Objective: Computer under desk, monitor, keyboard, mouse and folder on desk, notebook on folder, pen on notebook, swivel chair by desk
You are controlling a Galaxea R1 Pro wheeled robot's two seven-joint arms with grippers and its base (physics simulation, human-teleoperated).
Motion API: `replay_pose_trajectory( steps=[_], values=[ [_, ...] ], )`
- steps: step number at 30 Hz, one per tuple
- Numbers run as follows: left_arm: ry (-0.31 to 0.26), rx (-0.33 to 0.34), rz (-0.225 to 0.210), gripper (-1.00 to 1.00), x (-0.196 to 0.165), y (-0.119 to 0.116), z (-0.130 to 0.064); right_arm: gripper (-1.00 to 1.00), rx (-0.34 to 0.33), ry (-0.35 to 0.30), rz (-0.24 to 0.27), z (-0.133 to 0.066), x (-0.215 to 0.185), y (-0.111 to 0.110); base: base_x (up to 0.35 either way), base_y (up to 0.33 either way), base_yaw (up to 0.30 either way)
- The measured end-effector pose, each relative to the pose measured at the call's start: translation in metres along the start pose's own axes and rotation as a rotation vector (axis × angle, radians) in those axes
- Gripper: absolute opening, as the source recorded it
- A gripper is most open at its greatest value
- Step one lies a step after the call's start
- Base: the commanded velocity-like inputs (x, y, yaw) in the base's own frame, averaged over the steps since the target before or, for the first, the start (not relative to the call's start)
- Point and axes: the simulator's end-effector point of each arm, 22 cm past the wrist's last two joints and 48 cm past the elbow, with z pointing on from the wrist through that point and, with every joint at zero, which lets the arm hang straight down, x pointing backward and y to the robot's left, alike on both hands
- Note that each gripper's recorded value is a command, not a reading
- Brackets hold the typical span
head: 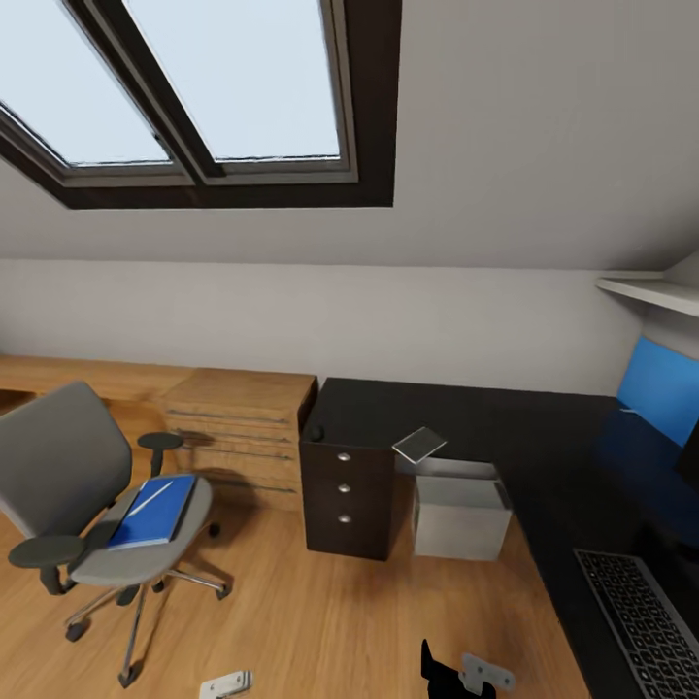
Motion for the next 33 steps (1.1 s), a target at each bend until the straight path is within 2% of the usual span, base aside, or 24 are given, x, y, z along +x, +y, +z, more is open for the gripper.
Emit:
replay_pose_trajectory(
  steps=[2,8,12,13,17,19,20,21,22,23,24,25,27,30,33],
  values=[
    [-0.030,-0.001,-0.005,1.00,-0.007,0.001,0.000,1.00,0.002,-0.003,-0.002,0.000,-0.001,-0.002,0.316,0.156,0.000],
    [-0.203,0.004,-0.039,1.00,-0.047,-0.002,-0.005,1.00,-0.002,-0.014,-0.009,0.002,-0.006,-0.002,0.317,0.135,0.000],
    [-0.316,0.056,-0.064,1.00,-0.089,-0.025,-0.015,1.00,-0.004,-0.023,-0.022,0.008,-0.016,0.002,0.323,0.080,0.000],
    [-0.346,0.083,-0.072,1.00,-0.106,-0.038,-0.020,1.00,0.016,0.007,-0.038,0.014,-0.017,0.003,0.326,0.025,0.000],
    [-0.338,0.153,-0.074,1.00,-0.142,-0.074,-0.034,1.00,0.119,0.084,-0.082,0.035,-0.039,0.006,0.327,0.041,0.000],
    [-0.339,0.152,-0.073,1.00,-0.182,-0.088,-0.056,1.00,0.210,0.099,-0.133,0.046,-0.075,-0.013,0.324,0.125,0.000],
    [-0.354,0.103,-0.074,1.00,-0.212,-0.086,-0.077,1.00,0.249,0.117,-0.174,0.052,-0.101,-0.021,0.319,0.168,0.000],
    [-0.398,0.051,-0.088,1.00,-0.246,-0.086,-0.109,1.00,0.276,0.128,-0.204,0.054,-0.132,-0.024,0.319,0.176,0.000],
    [-0.410,0.034,-0.094,1.00,-0.254,-0.085,-0.118,1.00,0.285,0.133,-0.210,0.054,-0.143,-0.025,0.318,0.186,0.000],
    [-0.430,-0.009,-0.088,1.00,-0.268,-0.086,-0.141,1.00,0.298,0.222,-0.183,0.049,-0.159,-0.024,0.317,0.186,0.000],
    [-0.431,-0.009,-0.088,1.00,-0.269,-0.088,-0.146,1.00,0.289,0.201,-0.165,0.047,-0.184,-0.017,0.317,0.185,0.000],
    [-0.426,-0.010,-0.088,1.00,-0.268,-0.088,-0.145,1.00,0.280,0.207,-0.160,0.047,-0.186,-0.012,0.317,0.179,0.000],
    [-0.373,-0.044,-0.066,1.00,-0.247,-0.080,-0.128,1.00,0.235,0.214,-0.182,0.046,-0.191,0.010,0.317,0.170,0.000],
    [-0.339,-0.081,-0.051,1.00,-0.233,-0.066,-0.115,1.00,0.203,0.225,-0.202,0.046,-0.188,0.025,0.317,0.160,0.000],
    [-0.349,-0.087,-0.044,1.00,-0.237,-0.061,-0.116,1.00,0.192,0.222,-0.219,0.046,-0.183,0.032,0.313,0.159,0.000]
  ],
)
